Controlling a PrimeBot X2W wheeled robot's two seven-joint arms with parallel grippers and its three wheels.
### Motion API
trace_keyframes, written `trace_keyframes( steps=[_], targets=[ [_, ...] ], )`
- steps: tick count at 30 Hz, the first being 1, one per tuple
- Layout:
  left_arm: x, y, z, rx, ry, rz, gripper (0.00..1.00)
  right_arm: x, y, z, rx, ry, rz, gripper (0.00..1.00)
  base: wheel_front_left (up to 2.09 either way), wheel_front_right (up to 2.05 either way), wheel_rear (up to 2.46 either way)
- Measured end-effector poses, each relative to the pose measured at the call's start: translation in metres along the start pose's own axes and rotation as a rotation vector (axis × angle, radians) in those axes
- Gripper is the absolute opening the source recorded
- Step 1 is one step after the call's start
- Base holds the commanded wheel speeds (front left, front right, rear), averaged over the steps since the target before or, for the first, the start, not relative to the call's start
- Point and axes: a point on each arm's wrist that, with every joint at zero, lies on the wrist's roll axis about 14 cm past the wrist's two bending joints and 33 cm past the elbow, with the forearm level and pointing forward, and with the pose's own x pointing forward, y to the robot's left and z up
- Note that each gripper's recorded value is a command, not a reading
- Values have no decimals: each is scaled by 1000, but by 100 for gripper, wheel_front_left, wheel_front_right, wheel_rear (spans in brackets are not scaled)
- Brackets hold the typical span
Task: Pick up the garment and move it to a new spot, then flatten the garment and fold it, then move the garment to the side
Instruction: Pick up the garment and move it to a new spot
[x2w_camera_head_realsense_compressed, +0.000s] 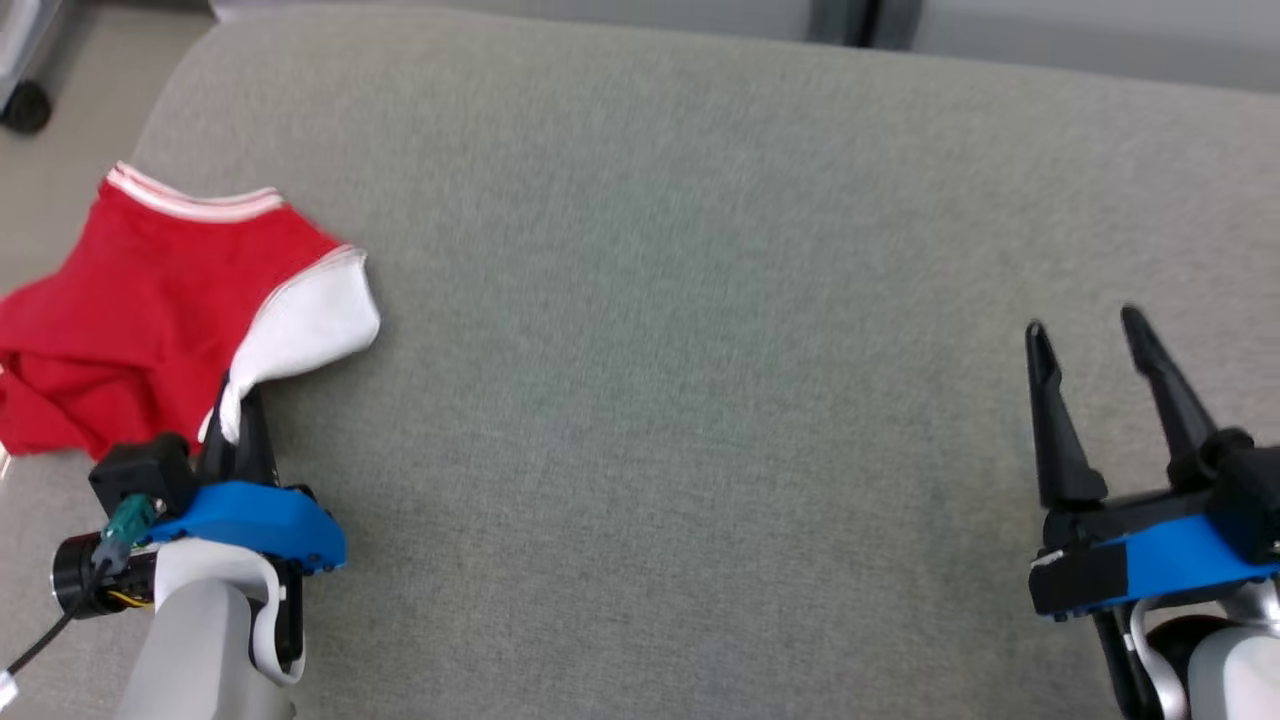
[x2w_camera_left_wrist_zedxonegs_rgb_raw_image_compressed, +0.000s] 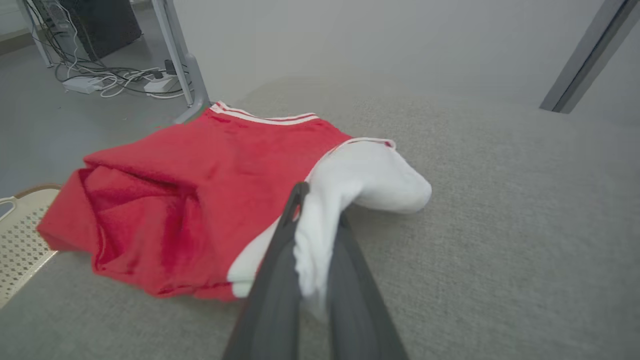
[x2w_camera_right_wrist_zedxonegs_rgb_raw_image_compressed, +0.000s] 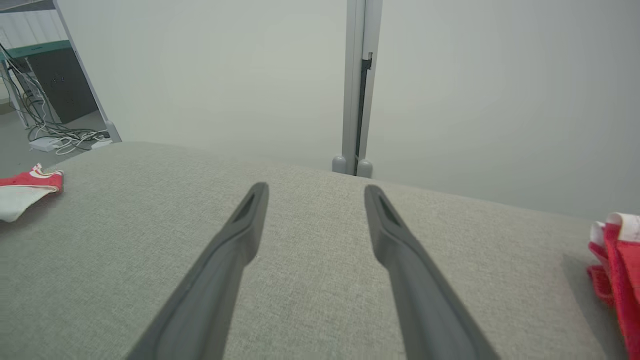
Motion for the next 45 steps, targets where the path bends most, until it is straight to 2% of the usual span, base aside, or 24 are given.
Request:
trace_keyframes(
  steps=[4, 9, 14, 20, 25, 29, 34, 35, 36, 37, 40, 45],
  targets=[
    [-12, -22, 23, 8, -88, -74, 0, -20, -1, 11, -2, -12, -12, 100, 0, 0, 0],
    [-26, -76, 42, 20, -157, -234, 0, -49, -12, 16, 11, -10, -56, 100, 0, 0, 0],
    [-38, -153, 54, 35, -178, -468, 0, -74, -31, 19, 25, -23, -128, 100, 0, 0, 0],
    [-62, -266, 62, 48, -187, -797, 0, -105, -69, 17, 25, -24, -261, 100, 0, 0, 0],
    [-89, -347, 63, 38, -193, -1047, 0, -122, -99, 8, 39, -11, -365, 100, 0, 0, 0],
    [-111, -381, 43, 36, -134, -1184, 0, -129, -112, -9, 65, 20, -414, 100, 0, 0, 0],
    [-143, -400, 14, 24, -32, -1307, 0, -128, -116, -17, 74, 24, -428, 100, 0, 0, 0],
    [-148, -401, 14, 12, -28, -1320, 5, -128, -116, -17, 76, 22, -427, 100, 0, 0, 0],
    [-151, -400, 14, 7, -33, -1327, 95, -127, -115, -17, 80, 20, -424, 100, 0, 0, 0],
    [-154, -399, 16, 3, -44, -1330, 100, -126, -115, -17, 81, 16, -420, 100, 0, 0, 0],
    [-159, -393, 31, -5, -109, -1330, 100, -118, -110, -9, 82, -14, -396, 100, 0, 0, 0],
    [-151, -371, 66, -1, -241, -1263, 100, -106, -97, 5, 76, -51, -345, 100, 0, 0, 0]
  ],
)
